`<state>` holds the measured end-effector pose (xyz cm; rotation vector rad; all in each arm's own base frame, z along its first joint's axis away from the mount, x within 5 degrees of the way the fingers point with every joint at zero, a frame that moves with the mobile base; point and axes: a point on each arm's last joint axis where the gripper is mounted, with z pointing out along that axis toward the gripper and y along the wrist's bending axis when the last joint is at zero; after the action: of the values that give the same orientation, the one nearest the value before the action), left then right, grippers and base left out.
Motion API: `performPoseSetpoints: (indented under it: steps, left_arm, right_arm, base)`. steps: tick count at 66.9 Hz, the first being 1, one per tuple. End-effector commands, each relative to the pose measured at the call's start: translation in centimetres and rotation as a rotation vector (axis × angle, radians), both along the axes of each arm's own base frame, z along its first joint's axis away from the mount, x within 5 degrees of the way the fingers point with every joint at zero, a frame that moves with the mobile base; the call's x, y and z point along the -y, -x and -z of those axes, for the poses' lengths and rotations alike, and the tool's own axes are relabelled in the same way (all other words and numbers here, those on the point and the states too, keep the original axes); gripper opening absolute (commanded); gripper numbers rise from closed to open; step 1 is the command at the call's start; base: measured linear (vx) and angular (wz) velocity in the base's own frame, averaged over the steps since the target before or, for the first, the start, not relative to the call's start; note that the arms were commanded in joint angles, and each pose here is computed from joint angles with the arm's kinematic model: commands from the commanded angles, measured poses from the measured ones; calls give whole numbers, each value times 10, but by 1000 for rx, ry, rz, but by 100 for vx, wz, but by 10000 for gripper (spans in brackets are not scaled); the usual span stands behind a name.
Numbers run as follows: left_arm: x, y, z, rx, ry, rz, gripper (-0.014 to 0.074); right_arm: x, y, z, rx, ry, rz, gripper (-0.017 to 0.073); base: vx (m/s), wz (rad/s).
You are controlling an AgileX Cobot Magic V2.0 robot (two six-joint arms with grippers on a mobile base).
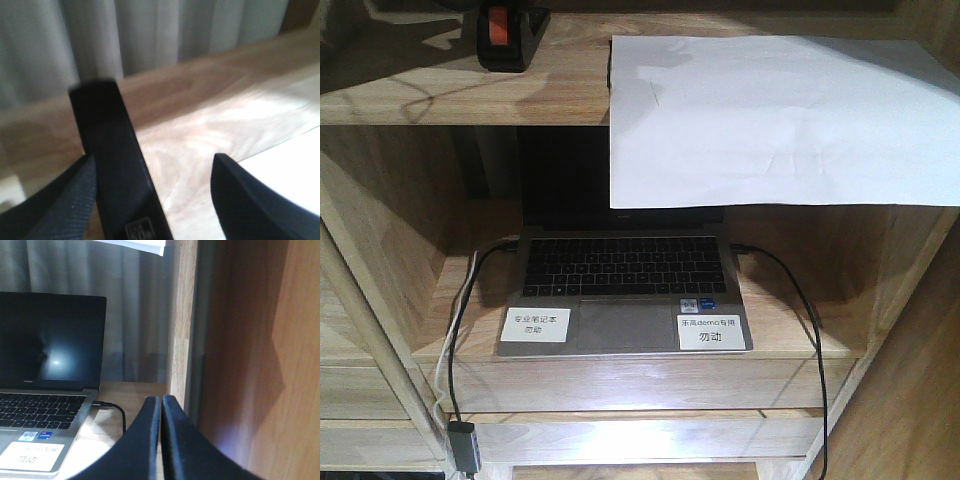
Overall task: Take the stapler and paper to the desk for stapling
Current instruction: 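Lift the stapler with the left gripper and pull it off the shelf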
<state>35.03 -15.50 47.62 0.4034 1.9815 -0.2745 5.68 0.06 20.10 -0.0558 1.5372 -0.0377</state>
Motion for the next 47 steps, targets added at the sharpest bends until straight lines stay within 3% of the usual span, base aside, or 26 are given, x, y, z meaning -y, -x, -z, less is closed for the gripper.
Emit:
performPoseSetpoints:
  steps: [1,18,30,39,47]
  left_arm:
    - [-6,10,-26,104,65,-32,477]
    - [-3,2,-15,58,62,-54,477]
    - [-2,0,-12,30,102,-75,451]
    - [-2,-1,-12,31,106,-78,329]
    - [-3,0,-13,46,85,-74,144]
  right_arm:
    - [0,2,-6,84,9,-3,-9]
    - [0,2,-6,84,9,-3,-9]
    - [0,2,-6,84,9,-3,-9]
    - [0,2,-6,84,9,-3,-9]
    - [0,2,-6,84,9,-3,-9]
  base:
    - [0,0]
    - [0,0]
    - [0,0]
    - [0,0]
    - [0,0]
